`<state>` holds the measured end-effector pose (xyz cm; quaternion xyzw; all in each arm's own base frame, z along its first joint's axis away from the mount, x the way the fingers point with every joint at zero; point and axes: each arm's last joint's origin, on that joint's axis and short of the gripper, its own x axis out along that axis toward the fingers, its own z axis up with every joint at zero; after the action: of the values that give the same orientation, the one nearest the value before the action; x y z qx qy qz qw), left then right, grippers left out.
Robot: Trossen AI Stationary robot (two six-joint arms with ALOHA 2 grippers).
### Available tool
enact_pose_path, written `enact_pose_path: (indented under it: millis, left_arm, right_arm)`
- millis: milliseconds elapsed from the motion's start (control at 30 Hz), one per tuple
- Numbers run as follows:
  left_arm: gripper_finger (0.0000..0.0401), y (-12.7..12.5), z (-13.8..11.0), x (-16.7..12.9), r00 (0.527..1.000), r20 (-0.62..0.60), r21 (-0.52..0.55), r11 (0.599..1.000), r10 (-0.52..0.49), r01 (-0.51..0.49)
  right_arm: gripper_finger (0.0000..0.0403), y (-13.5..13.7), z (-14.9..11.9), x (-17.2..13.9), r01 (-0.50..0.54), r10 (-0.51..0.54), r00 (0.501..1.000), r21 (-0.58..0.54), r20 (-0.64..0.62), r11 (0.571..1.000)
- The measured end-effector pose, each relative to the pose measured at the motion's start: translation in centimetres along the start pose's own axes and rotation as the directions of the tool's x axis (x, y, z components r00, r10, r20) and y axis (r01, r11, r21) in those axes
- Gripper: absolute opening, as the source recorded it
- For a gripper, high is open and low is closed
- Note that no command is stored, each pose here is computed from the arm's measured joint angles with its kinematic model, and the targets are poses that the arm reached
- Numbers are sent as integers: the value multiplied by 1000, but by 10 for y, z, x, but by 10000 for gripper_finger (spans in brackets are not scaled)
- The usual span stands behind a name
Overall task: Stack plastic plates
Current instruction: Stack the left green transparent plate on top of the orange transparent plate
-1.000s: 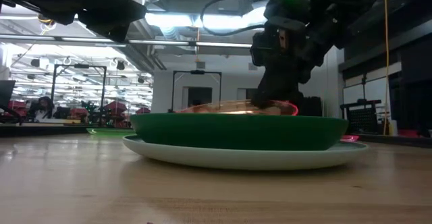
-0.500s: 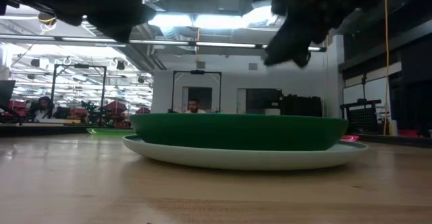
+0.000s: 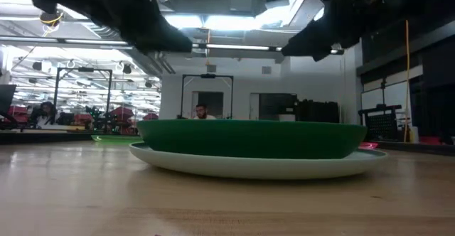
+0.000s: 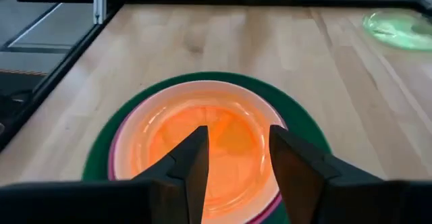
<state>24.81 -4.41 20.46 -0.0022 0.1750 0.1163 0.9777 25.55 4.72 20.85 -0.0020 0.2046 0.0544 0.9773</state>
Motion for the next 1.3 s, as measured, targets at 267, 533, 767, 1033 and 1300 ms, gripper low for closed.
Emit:
enact_pose_path:
  millis: [267,533,767,1033,1300]
  left_arm:
    - [117,45,-14,1,959,-219,-33,981,179,-191]
    - [117,85,-28,1,868,-386,-29,936,313,-351]
    - [117,123,-30,-6,735,-536,45,884,415,-466]
    - [117,163,-34,-13,608,-684,64,864,403,-500]
    - [117,189,-56,-3,542,-763,109,897,351,-428]
  right_arm:
    - [147,-3,-22,-4,37,-29,992,-67,119,997]
    - [147,-3,-22,-4,50,-41,991,-66,124,997]
    - [147,-3,-25,-4,63,-56,994,-74,98,995]
    - [147,-5,-20,-5,129,-117,982,-75,147,989]
    - [147,-5,-30,-4,94,-95,994,18,47,995]
